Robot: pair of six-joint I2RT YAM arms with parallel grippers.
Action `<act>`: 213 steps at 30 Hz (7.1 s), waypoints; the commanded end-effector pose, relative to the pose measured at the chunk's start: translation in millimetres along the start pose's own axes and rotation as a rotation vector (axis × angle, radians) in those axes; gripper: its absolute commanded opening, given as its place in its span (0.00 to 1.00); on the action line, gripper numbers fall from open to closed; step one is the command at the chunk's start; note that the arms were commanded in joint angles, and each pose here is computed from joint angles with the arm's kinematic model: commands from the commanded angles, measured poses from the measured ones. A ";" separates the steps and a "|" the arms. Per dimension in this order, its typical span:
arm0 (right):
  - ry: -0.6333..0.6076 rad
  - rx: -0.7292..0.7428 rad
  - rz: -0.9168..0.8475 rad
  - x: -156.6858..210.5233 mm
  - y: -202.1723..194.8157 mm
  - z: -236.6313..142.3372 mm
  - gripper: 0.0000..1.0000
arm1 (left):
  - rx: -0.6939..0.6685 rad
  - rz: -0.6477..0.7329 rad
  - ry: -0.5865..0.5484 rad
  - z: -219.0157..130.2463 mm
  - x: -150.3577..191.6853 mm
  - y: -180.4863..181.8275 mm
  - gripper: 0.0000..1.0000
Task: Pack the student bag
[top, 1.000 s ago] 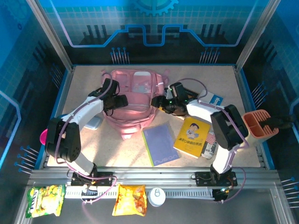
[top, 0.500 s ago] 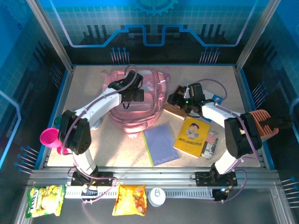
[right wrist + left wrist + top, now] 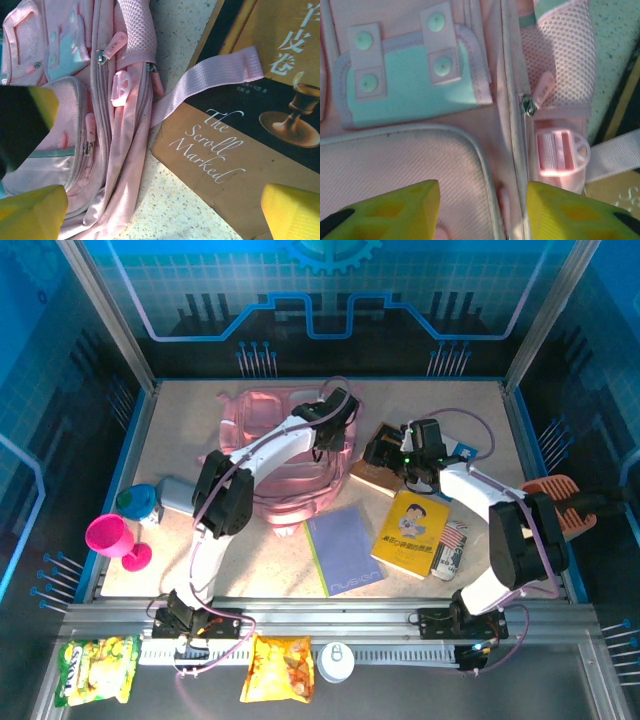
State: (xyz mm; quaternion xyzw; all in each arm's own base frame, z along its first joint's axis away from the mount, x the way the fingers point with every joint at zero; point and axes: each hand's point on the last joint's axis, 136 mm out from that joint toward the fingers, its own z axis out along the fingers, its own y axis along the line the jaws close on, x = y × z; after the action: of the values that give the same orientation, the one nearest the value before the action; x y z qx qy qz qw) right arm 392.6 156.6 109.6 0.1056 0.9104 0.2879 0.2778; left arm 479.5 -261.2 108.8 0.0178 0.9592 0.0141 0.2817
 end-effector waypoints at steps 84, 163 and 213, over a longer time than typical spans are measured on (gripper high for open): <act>-0.104 -0.551 -0.506 18.2 80.4 59.5 0.14 | 0.241 0.085 -0.279 -136.7 -53.4 63.9 0.00; 0.279 -0.040 0.343 50.6 102.6 56.2 0.36 | 0.470 -0.253 -0.124 -81.3 -61.3 23.3 0.00; 0.159 -0.323 0.182 -15.5 172.6 22.5 0.00 | 0.195 -0.259 -0.044 -89.5 130.3 35.0 0.34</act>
State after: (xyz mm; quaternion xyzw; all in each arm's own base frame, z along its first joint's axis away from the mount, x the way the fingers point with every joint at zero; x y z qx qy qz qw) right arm 418.1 300.2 157.5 0.1393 0.8859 0.4148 0.1540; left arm 307.9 -218.4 101.5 -0.0702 0.9530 -0.1196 0.2693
